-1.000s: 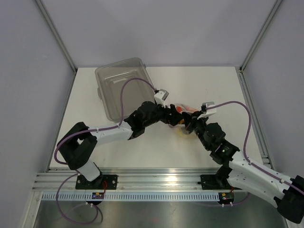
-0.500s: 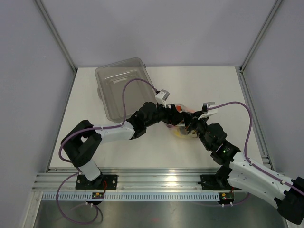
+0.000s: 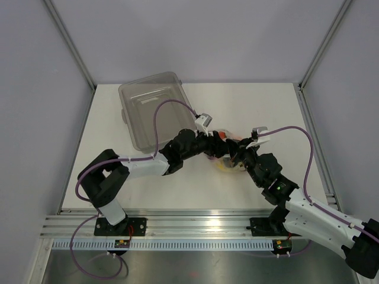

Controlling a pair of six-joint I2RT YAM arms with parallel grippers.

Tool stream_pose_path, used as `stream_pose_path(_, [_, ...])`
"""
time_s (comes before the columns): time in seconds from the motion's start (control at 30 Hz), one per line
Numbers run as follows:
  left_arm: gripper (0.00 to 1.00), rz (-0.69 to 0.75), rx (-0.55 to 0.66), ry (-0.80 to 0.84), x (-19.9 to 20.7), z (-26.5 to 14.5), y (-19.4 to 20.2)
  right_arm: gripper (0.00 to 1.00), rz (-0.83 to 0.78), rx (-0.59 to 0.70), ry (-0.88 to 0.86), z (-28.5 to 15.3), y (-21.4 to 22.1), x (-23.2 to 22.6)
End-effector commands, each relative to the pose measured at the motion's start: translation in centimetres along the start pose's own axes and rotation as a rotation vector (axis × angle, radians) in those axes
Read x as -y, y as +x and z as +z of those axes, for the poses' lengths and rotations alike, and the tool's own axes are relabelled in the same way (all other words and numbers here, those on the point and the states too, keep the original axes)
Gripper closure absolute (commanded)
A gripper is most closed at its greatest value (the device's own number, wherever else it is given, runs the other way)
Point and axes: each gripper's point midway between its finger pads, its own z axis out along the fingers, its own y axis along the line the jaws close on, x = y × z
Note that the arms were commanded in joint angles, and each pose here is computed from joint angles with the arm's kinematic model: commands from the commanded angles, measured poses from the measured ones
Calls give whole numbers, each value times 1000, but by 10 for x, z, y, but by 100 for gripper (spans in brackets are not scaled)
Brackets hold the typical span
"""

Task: Open the zip-top bag and remove the fake food
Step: Pick up the fake vegetable from the zipper food storage bag.

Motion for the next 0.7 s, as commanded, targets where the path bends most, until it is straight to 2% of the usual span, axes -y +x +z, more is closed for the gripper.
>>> stream_pose_path(0.0, [32, 24, 31, 47, 17, 5, -7, 95, 24, 68, -33, 2, -21, -9])
stream_pose_path(0.23, [50, 34, 15, 24, 16, 8, -3, 96, 26, 72, -23, 2, -21, -7])
stream_pose_path(0.4, [51, 36, 15, -7, 10, 7, -3, 96, 29, 72, -18, 2, -21, -6])
stream_pose_path(0.43, [48, 36, 26, -29, 6, 6, -5, 96, 29, 72, -20, 2, -21, -7])
stream_pose_path(0.47, [36, 32, 32, -42, 5, 5, -6, 96, 30, 74, -21, 1, -21, -7])
stream_pose_path(0.57, [14, 26, 47, -60, 1, 2, -7, 96, 29, 73, -22, 2, -20, -7])
stream_pose_path(0.67, [10, 16, 77, -44, 3, 1, -11, 97, 31, 72, -26, 2, -20, -8])
